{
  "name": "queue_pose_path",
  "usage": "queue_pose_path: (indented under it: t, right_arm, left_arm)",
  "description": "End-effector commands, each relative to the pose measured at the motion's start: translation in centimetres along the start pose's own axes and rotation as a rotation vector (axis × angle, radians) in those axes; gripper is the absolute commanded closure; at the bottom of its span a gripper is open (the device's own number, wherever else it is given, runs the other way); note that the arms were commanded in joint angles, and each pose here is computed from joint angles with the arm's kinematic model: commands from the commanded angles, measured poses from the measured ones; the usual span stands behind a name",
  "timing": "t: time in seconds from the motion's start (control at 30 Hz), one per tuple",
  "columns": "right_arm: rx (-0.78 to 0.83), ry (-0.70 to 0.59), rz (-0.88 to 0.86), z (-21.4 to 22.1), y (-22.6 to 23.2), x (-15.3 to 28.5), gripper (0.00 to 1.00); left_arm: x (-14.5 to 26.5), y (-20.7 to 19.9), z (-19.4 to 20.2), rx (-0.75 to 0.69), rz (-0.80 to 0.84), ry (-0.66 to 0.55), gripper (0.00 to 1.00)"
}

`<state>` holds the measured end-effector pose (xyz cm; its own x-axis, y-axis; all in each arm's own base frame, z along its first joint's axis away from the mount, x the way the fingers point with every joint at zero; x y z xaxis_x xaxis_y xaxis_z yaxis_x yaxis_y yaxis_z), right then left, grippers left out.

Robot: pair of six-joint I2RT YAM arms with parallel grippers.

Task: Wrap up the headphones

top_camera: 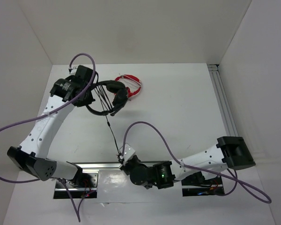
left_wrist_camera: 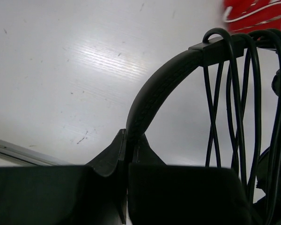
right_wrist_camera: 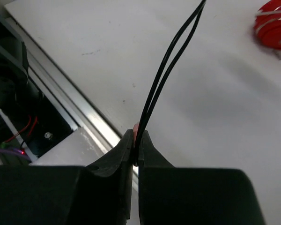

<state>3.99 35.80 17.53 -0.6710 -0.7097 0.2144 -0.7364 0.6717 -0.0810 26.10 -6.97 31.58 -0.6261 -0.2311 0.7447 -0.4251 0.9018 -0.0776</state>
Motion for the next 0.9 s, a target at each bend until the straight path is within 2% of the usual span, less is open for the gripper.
queue_pose_path:
  t: [0.0,0.13,0.2,0.33,0.47,0.6,0.87]
  right_arm:
    - [0.192,0.046,0.194,-2.4,-2.7,1.7,1.00]
    - [0.316,0.034,0.276,-6.8,-3.2,2.2,1.00]
    - [0.425,0.041,0.316,-8.2,-3.9,2.4,1.00]
    - [0.528,0.058,0.394,-11.9,-7.1,1.8,1.00]
    - [0.614,0.080,0.425,-12.8,-11.8,0.4,1.00]
    - [0.570,0.014,0.350,-14.1,-14.7,-0.1,1.00]
    - [0.526,0.084,0.343,-12.9,-20.0,-2.1,1.00]
  left_arm:
    - [-1.5,-0.7,-1.2,0.047,0.057,-0.103,1.00]
    - [-4.6,0.3,3.4,-0.037,-0.031,-0.029,1.00]
    - [-5.0,0.6,4.7,-0.087,-0.050,-0.016,1.00]
    - [-4.9,0.7,8.5,-0.228,-0.073,0.031,1.00]
    - [-2.7,-0.7,11.3,-0.405,0.101,0.041,1.00]
    - [-0.2,-1.9,13.8,-0.538,0.253,0.041,1.00]
    - [5.1,-3.0,17.7,-0.736,0.476,0.124,1.00]
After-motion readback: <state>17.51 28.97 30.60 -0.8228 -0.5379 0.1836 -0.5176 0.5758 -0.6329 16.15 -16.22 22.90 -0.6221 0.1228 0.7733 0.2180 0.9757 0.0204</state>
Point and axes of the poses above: each gripper's point midway between its finger pads, its own x axis back along the fingers, its own y axis along the line the jaws close on, z = x × y, the point moved 5 cm from there along x, back along the fingers, and after that the axes turned 5 degrees about x, right-handed, at the moved point
